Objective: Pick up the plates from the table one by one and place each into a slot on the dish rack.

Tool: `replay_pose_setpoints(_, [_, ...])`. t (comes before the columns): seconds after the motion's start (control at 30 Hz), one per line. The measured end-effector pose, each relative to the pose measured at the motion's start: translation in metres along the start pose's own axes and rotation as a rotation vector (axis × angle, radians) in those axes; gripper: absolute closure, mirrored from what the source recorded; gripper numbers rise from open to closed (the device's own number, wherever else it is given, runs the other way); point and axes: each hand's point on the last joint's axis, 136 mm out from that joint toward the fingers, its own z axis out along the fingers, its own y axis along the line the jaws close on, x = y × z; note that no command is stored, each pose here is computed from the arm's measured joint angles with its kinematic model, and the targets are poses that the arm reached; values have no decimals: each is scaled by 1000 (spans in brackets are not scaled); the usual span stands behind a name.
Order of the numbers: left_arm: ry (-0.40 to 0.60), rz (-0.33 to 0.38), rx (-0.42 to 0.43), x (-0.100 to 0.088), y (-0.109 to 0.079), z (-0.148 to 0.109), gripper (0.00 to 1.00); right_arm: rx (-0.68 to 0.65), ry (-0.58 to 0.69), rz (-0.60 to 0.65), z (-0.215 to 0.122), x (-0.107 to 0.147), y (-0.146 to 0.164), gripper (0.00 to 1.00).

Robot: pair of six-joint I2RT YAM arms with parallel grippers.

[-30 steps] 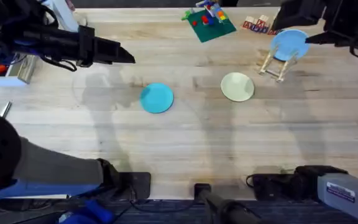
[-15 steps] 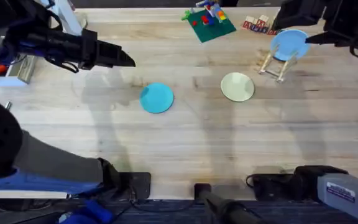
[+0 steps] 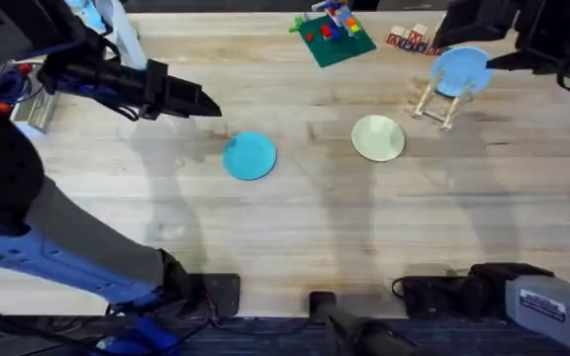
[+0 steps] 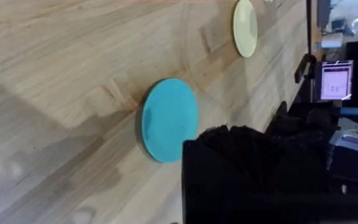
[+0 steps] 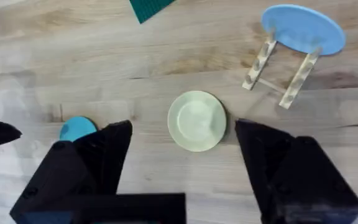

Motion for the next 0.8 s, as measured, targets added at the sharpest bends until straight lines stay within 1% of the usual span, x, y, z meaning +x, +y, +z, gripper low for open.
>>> replay_pose_setpoints(0.13, [10,9,-1,2,7,7,959,0,0,0,0,0,0,5])
replay_pose_setpoints(0.33, [22,-6,0,13,20,17,959,0,0,0,0,0,0,6])
replay_pose_setpoints(0.47, [26,-13,2,18,25,22,959,0,0,0,0,0,0,5])
replay_pose_setpoints(0.57, [22,-18,-11,21,32,26,961,0,0,0,0,0,0,5])
replay_pose_setpoints(0.8, [34,-68,-36,34,46,36,961,0,0,0,0,0,0,6])
